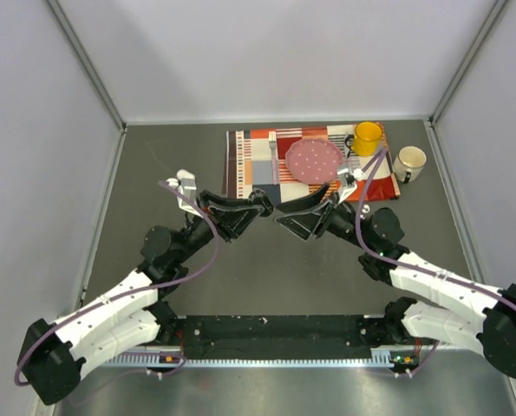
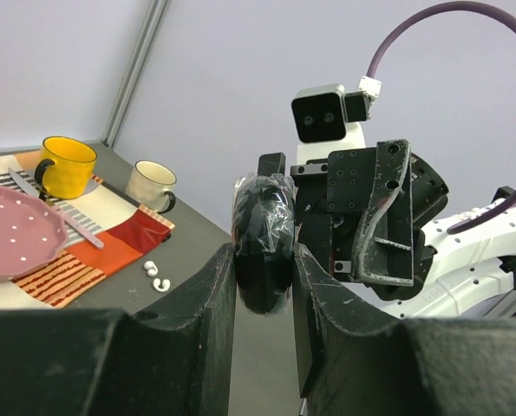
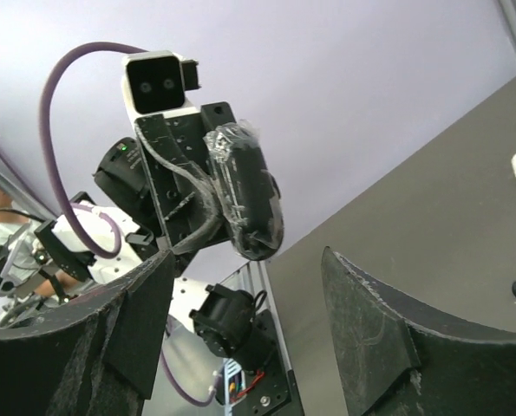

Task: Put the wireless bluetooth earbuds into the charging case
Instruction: Pick up the charging case at the center of the board.

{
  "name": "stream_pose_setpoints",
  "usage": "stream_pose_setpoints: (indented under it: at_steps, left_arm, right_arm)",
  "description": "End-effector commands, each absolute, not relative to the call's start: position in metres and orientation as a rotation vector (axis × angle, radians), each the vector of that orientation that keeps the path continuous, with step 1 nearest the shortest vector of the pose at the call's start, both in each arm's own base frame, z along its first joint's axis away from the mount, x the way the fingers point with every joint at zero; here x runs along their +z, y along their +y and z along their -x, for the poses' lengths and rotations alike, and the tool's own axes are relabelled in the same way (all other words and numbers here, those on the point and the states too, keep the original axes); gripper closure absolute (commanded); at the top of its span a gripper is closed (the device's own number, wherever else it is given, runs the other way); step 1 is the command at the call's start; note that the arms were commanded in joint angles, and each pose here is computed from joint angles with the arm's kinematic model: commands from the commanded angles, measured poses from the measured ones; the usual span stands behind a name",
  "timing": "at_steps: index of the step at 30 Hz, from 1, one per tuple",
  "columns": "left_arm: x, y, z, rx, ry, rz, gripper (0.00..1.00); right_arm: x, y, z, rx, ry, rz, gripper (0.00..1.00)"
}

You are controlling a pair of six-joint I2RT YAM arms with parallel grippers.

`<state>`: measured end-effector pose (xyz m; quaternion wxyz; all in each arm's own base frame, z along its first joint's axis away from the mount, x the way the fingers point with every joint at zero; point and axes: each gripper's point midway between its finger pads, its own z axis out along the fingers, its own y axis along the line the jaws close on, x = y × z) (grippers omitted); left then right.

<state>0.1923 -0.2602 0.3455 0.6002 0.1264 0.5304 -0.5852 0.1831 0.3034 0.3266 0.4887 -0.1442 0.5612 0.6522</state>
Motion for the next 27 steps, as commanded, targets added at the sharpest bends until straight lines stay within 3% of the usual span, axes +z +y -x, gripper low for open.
stream_pose_setpoints:
  at_steps: [1,13,27]
  left_arm:
    - [0.360,-0.259,-0.189,-1.399,1.164,-0.282,1.00]
    - [0.359,-0.267,-0.187,-1.435,1.167,-0.310,1.00]
    - [0.353,-0.272,-0.180,-1.490,1.171,-0.340,1.00]
  right_arm:
    - [0.362,0.306,-0.167,1.654,1.220,0.423,0.35]
    - [0.362,0.315,-0.167,1.681,1.218,0.451,0.42]
    - [0.362,0.322,-0.164,1.724,1.205,0.484,0.68]
